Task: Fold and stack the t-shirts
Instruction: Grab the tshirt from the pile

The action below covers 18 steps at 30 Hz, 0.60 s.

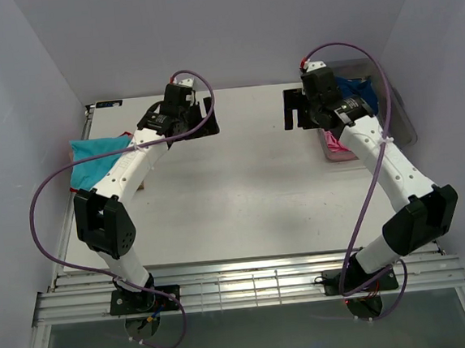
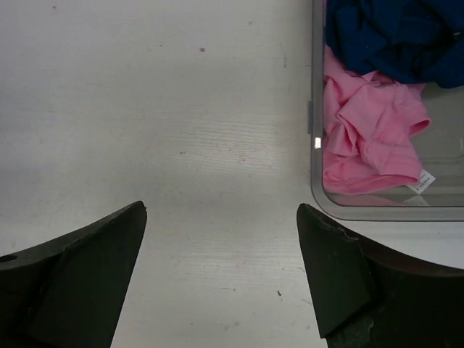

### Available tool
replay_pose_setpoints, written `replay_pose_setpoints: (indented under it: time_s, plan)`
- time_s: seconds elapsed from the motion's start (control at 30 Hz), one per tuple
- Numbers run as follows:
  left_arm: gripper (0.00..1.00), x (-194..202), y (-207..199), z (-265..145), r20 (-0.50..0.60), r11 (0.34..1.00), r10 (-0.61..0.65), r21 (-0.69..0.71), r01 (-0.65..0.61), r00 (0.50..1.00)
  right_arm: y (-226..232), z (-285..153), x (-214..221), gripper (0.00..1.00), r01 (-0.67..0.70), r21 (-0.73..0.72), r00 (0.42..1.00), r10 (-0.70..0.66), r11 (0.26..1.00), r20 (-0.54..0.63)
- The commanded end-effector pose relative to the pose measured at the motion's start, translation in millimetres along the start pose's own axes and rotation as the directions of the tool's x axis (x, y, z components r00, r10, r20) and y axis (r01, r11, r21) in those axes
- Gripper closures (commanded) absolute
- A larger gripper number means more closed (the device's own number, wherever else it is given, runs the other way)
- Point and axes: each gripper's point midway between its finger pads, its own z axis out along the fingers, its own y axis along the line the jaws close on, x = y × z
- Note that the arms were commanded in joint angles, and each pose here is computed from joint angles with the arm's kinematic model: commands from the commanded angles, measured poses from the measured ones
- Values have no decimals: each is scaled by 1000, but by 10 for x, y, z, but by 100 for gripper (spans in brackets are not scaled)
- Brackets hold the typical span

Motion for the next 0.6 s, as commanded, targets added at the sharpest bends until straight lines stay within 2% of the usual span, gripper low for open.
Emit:
replay_pose_setpoints:
  time_s: [0.0,0.1,0.2,0.23,0.27,0.3,0.33,0.5,0.57]
  plan:
    - [2,-110,-215,-210,24,993,-29,112,26,999,-266,210,-171,10,-3,114,999,-3,993,52]
    - [3,4,-260,-206,-16,988,-48,144,50,999,-572,507,-314,9,-32,167,995,16,985,97]
    - [4,171,-284,-208,-68,982,-81,166,91,994,-930,812,-450,0,-80,249,993,56,965,100]
    - [5,172,-298,-250,-62,979,-92,177,102,994,-977,828,-628,5,-98,252,989,66,963,133]
    - [5,206,-296,-258,-64,977,-101,182,111,993,-1082,1025,-580,9,-86,277,993,60,957,100]
    - [5,348,-256,-229,-90,977,-100,179,115,991,-1161,1090,-606,17,-83,310,994,55,947,98]
    - [5,318,-275,-280,-66,974,-100,198,111,993,-1198,1097,-752,20,-89,321,991,51,943,125]
    - [5,414,-236,-328,-70,973,-90,206,103,993,-1428,1602,-705,38,-47,373,997,24,927,67]
    - [5,453,-214,-345,-76,973,-91,204,105,993,-1532,1790,-630,40,-43,393,999,29,918,42]
